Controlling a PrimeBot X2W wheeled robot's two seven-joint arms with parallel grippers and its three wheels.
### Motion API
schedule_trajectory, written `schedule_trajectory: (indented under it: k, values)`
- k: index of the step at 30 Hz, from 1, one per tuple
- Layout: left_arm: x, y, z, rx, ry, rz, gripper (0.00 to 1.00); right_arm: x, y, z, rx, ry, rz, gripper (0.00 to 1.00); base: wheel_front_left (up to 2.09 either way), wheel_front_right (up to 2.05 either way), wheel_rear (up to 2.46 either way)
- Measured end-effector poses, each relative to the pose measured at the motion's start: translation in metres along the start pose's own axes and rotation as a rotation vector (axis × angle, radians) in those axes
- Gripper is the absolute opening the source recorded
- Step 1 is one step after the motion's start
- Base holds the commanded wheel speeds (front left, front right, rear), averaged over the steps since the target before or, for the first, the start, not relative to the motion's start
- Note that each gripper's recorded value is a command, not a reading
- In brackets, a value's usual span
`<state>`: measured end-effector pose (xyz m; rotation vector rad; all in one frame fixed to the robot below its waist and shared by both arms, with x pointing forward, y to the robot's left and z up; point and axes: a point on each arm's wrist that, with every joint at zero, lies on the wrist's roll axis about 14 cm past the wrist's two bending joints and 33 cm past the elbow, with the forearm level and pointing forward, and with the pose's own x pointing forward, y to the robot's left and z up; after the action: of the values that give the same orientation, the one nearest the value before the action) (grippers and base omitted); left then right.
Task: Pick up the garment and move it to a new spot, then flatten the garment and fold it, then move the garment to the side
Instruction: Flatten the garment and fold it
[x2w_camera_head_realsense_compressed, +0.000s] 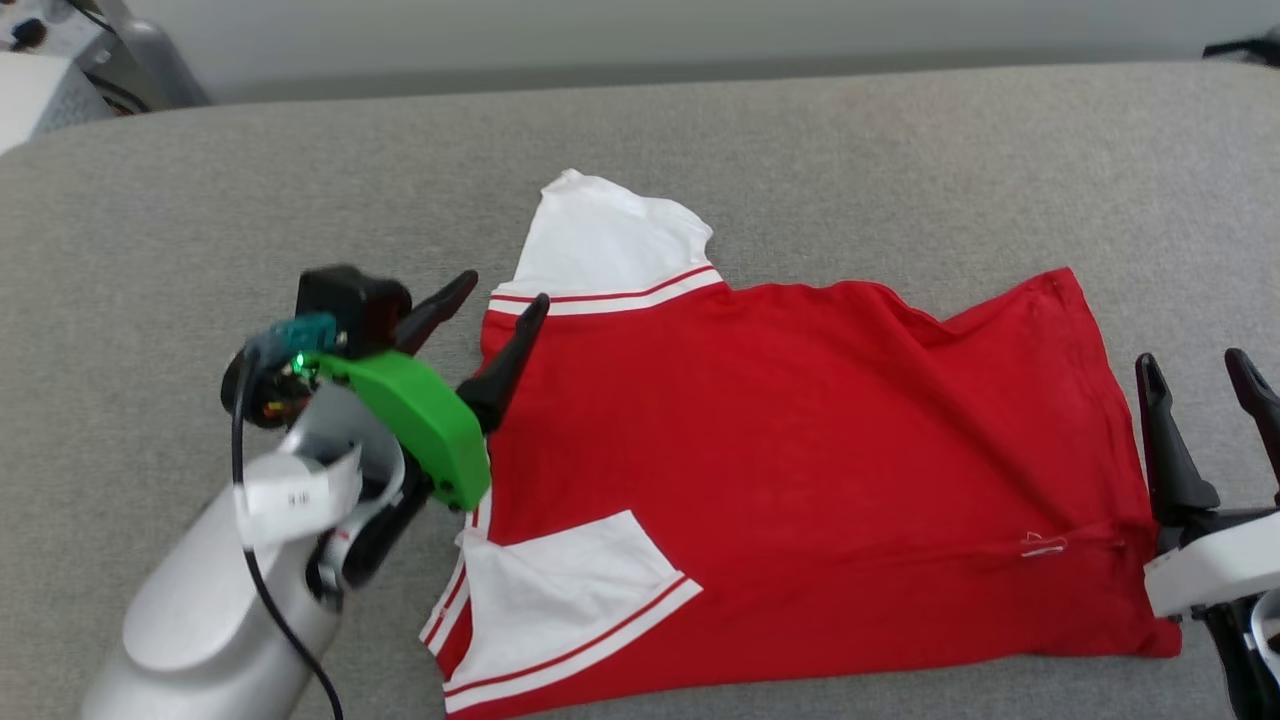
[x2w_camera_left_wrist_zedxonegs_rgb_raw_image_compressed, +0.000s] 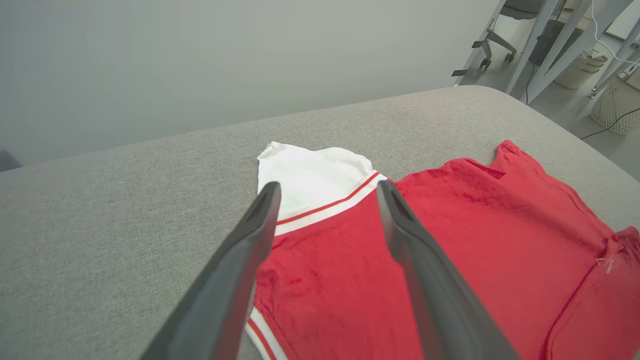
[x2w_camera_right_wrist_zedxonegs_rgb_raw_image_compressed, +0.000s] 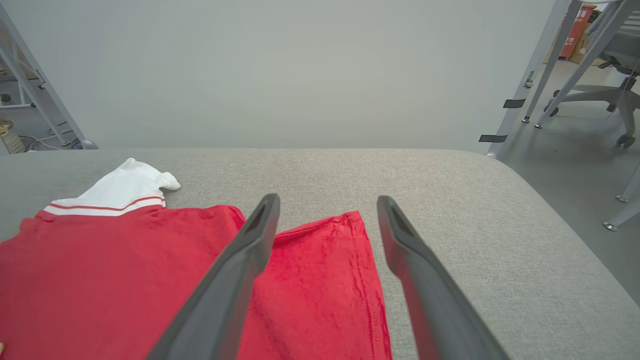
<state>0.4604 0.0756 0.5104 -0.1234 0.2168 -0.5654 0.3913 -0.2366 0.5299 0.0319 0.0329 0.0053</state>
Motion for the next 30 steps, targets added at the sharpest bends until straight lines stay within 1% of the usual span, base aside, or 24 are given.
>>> schedule_trajectory:
  k: [3,6,11,15,18,24,27,30]
  values:
    - [0.028,0.007,-0.001,0.02,0.114,-0.031,1.0,0.007,-0.005,-0.002,-0.002,-0.001,-0.018,1.0,0.0,0.0,0.0]
    - [0.053,0.019,-0.008,0.069,0.255,-0.055,1.0,0.011,-0.006,-0.01,0.002,0.012,-0.03,1.0,0.0,0.0,0.0]
    - [0.091,0.038,-0.018,0.105,0.435,-0.067,1.0,0.017,-0.01,-0.027,0.014,0.037,-0.056,1.0,0.0,0.0,0.0]
    - [0.113,0.052,-0.037,0.125,0.586,-0.059,1.0,0.019,-0.016,-0.043,0.012,0.069,-0.08,1.0,0.0,0.0,0.0]
    - [0.128,0.06,-0.046,0.125,0.652,-0.05,1.0,0.019,-0.02,-0.051,0.011,0.087,-0.096,1.0,0.0,0.0,0.0]
    - [0.154,0.069,-0.067,0.124,0.718,-0.036,1.0,0.016,-0.031,-0.064,0.002,0.117,-0.136,1.0,0.0,0.0,0.0]
    - [0.161,0.075,-0.082,0.143,0.741,-0.023,1.0,0.013,-0.036,-0.07,-0.004,0.137,-0.154,1.0,0.0,0.0,0.0]
    - [0.163,0.082,-0.098,0.134,0.765,-0.005,1.0,0.011,-0.04,-0.073,-0.008,0.149,-0.166,1.0,0.0,0.0,0.0]
